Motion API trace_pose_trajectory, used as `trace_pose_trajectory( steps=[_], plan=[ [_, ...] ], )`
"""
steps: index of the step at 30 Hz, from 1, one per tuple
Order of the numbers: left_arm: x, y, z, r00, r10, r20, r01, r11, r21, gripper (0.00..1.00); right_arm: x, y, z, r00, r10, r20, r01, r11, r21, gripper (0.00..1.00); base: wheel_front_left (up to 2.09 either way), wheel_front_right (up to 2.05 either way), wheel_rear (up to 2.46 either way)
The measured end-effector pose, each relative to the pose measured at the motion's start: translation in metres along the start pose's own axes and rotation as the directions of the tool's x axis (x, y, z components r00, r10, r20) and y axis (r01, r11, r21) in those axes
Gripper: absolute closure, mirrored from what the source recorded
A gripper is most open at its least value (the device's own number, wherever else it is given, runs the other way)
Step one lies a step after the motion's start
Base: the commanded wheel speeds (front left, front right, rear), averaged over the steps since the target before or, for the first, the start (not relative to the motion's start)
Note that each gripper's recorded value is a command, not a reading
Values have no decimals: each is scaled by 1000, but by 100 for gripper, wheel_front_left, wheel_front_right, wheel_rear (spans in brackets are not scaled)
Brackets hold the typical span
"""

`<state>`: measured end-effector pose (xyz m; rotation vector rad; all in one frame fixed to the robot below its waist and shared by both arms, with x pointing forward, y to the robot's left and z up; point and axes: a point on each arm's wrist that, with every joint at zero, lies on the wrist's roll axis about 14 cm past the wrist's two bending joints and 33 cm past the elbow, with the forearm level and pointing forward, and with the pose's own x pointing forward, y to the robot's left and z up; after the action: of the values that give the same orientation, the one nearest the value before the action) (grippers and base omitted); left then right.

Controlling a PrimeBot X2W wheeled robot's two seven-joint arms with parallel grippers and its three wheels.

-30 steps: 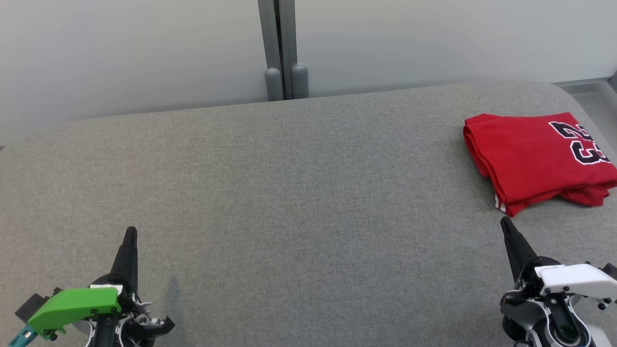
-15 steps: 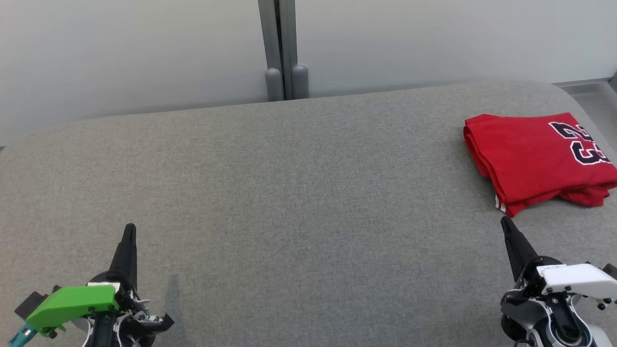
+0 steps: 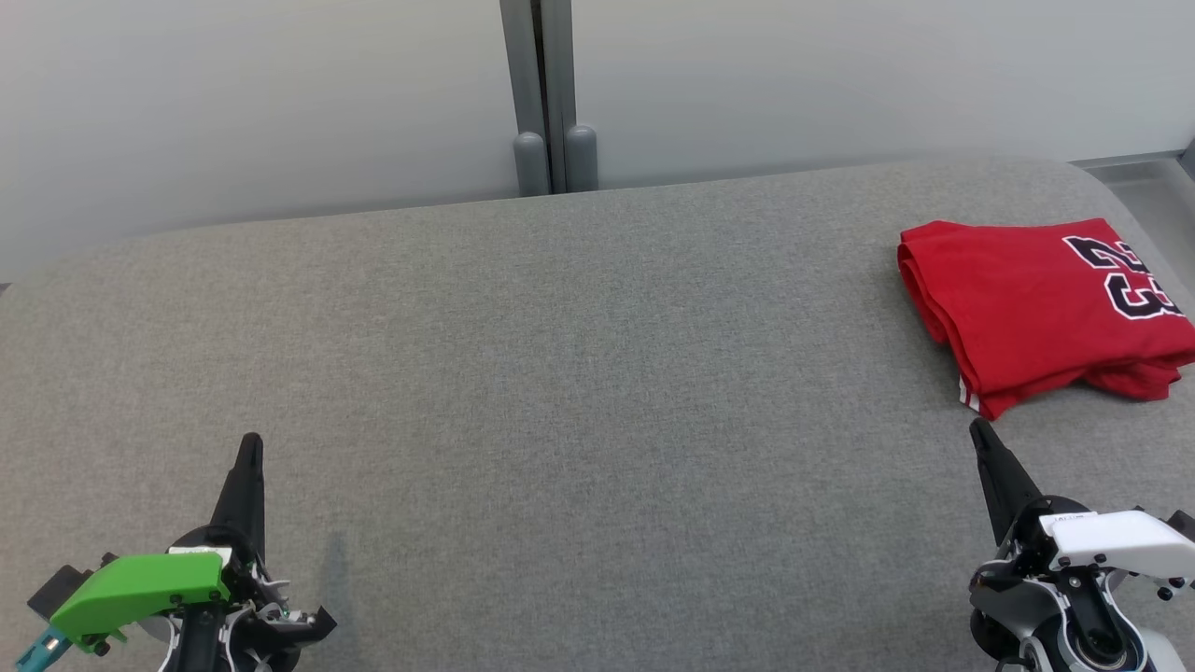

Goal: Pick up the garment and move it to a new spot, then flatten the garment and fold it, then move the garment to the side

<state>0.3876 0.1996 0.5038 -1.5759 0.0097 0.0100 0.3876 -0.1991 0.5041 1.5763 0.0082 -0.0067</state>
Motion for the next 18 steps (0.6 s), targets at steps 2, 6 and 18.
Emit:
trace_pose_trajectory(
  steps=[2, 6, 18],
  plan=[
    [0, 0, 0, 1000, 0, -2, 0, 1000, 0, 100, 0, 0, 0, 1000, 0, 0, 0, 1000, 0, 100, 0, 0, 0],
    [0, 0, 0, 1000, 0, -2, 0, 1000, 0, 100, 0, 0, 0, 1000, 0, 0, 0, 1000, 0, 100, 0, 0, 0],
    [0, 0, 0, 1000, 0, -1, 0, 1000, 0, 100, 0, 0, 0, 1000, 0, 0, 0, 1000, 0, 100, 0, 0, 0]
  ],
)
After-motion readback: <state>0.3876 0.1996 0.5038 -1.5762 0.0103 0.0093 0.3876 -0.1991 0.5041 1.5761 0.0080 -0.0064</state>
